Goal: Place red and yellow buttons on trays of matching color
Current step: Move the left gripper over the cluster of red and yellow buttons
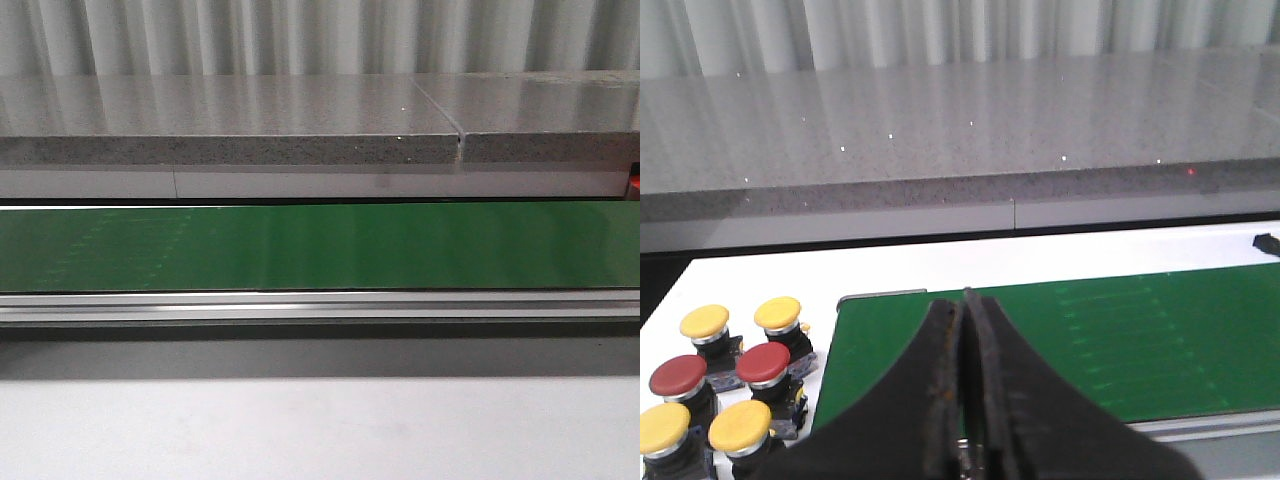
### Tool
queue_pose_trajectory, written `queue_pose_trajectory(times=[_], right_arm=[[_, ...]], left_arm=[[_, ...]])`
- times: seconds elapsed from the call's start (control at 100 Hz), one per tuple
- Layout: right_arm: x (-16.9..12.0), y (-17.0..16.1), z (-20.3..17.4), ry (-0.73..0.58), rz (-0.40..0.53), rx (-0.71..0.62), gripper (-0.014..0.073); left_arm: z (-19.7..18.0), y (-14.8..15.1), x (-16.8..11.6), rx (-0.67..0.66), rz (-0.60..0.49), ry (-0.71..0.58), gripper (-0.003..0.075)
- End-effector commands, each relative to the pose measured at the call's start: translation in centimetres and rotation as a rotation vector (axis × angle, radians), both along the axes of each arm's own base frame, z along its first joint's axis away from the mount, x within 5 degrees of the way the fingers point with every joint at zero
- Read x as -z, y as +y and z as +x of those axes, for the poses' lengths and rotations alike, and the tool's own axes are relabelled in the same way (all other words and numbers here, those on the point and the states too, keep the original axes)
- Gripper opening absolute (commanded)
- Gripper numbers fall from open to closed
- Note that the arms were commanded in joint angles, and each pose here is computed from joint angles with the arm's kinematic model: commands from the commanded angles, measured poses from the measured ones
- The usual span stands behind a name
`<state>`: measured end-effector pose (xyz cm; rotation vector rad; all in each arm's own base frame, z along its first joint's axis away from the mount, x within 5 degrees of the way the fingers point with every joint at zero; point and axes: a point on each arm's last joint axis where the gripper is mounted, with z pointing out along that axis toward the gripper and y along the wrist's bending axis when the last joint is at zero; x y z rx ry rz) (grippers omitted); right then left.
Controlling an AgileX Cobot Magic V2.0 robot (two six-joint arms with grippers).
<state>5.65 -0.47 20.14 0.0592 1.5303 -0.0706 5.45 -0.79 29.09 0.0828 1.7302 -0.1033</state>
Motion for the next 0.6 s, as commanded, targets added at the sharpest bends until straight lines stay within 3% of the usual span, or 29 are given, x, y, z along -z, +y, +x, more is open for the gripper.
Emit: queue_pose_trajectory(times=[0.0,0.1,0.27,0.34,0.59], right_arm=[[-1.0,0.0,-0.2,-0.094,-0.014,-0.001,-0.0066],[-1.0,0.0,-0.2,-0.094,-0.014,-0.001,-0.0066],[-1.0,0.0,-0.2,-0.094,-0.014,-0.001,-0.0066],[-1.0,0.0,-0.2,-0.094,-0.014,-0.001,-0.0066],[-1.0,0.0,-0.2,-0.094,-0.014,-0.001,-0.0066]], left_arm=[[1.0,-0.1,-2.1,0.001,-0.015,-0.025,-0.0005],[2.3,-0.2,-2.6,0.002,-0.007,0.04,0.0084],[4.4,-0.4,-3.0,0.004,0.001,0.138,0.0413],[5.1,-0.5,-3.2,0.004,0.003,0.158,0.0507],[6.9,-0.7,-3.4,0.007,-0.008,0.22,0.0526]])
